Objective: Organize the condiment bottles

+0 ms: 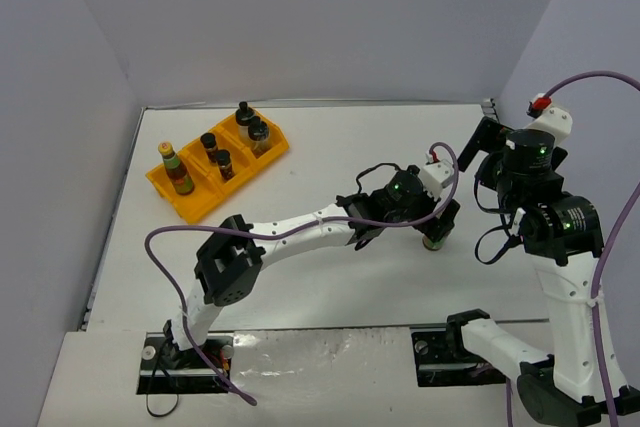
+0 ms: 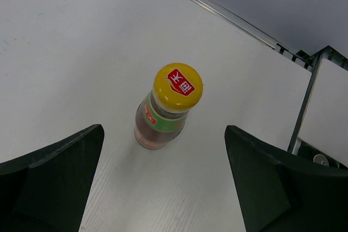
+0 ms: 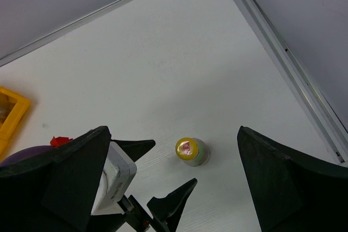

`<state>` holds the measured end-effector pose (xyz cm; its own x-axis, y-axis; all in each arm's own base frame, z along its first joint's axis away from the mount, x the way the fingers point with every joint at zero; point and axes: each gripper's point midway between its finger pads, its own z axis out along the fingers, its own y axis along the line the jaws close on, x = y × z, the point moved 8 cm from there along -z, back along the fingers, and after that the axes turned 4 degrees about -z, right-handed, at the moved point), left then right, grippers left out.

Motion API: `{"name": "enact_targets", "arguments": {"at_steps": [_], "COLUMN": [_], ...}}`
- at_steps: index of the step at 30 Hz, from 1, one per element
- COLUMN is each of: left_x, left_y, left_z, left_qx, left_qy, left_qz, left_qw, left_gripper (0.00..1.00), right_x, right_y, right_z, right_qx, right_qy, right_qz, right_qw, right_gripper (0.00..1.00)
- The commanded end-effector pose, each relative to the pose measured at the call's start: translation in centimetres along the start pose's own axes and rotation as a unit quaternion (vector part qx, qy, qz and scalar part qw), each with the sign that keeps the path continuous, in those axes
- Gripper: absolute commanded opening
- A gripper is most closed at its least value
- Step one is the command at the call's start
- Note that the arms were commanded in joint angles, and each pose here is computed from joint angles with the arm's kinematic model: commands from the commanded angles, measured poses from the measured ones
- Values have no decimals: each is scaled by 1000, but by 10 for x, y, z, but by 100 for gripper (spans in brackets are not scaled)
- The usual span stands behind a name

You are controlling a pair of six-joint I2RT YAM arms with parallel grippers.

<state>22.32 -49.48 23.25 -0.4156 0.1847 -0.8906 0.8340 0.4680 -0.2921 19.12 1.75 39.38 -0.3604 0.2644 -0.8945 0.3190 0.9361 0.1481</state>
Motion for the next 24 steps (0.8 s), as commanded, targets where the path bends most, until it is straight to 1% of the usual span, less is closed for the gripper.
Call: {"name": "enact_targets", "arguments": {"at_steps": [1,18,24], "left_x": [-58,-47,-37], "left_y": [-15,-7,-1], "left_z": [-7,22,33], "left_qx": [38,57,62], "left_qy": [-101,-113,-113], "left_qz": [9,-6,-12], "left_qw": [994,992,992], "left_gripper": [90,90,89], "right_x": [-13,-11,-11], "right_y": [2,-2,-5], "right_z": [-5,-14,-17], "right_qx": [-8,-13,-9], "right_qy": [-28,-32,-35], "right_qz": [21,23,23], "right_qw": [999,999,999], "right_gripper": [100,100,100]}}
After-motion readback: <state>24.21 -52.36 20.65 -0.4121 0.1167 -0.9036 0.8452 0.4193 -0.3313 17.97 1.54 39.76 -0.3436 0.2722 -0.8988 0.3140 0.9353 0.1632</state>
